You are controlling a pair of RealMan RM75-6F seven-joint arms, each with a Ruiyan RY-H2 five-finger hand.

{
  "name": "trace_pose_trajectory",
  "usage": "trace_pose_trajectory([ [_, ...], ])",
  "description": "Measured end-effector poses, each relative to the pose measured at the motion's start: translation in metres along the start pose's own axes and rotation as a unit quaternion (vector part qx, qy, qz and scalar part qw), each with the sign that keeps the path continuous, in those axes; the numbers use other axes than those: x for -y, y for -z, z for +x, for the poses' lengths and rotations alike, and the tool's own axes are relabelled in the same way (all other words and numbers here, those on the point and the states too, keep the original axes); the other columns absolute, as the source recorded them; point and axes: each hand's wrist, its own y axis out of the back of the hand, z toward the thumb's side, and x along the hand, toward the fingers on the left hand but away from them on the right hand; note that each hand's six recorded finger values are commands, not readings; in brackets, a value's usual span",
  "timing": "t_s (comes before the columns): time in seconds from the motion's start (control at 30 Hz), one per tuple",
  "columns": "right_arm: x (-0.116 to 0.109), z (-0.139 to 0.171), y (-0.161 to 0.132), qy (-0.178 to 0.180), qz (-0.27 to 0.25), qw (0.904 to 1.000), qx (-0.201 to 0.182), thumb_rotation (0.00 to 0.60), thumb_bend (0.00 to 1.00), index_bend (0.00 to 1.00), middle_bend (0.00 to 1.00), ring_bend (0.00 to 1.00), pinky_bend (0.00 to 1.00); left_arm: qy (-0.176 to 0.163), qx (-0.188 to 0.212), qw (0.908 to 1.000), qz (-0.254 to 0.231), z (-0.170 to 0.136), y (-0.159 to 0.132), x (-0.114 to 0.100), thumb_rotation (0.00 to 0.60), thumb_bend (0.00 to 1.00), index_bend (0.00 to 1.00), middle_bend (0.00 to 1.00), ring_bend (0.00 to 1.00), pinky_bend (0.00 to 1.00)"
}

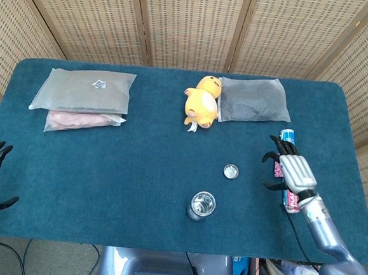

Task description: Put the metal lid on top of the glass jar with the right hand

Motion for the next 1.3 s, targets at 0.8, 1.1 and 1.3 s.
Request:
trace_pose_trajectory([
  [0.8,0.08,-0.065,-0.043,-0.077,0.019,0.9968,0.012,0.6,0.47,0.49,0.0,0.0,0.0,0.003,-0.007,1.0,0.003,0.006,0.003,0.002,0.6,0.0,0.0,0.0,0.0,0.0],
  [1.1,0.096,-0.072,-0.043,-0.096,0.027,0.9947,0.027,0.6,0.49,0.49,0.0,0.0,0.0,0.005,-0.008,1.0,0.002,0.008,0.005,0.003,0.6,0.0,0.0,0.0,0.0,0.0],
  [1.3,0.099,-0.074,-0.041,-0.095,0.036,0.9944,0.031,0.6,0.53,0.51,0.0,0.0,0.0,0.009,-0.007,0.9999,0.005,0.009,0.004,0.005,0.6,0.0,0.0,0.0,0.0,0.0],
])
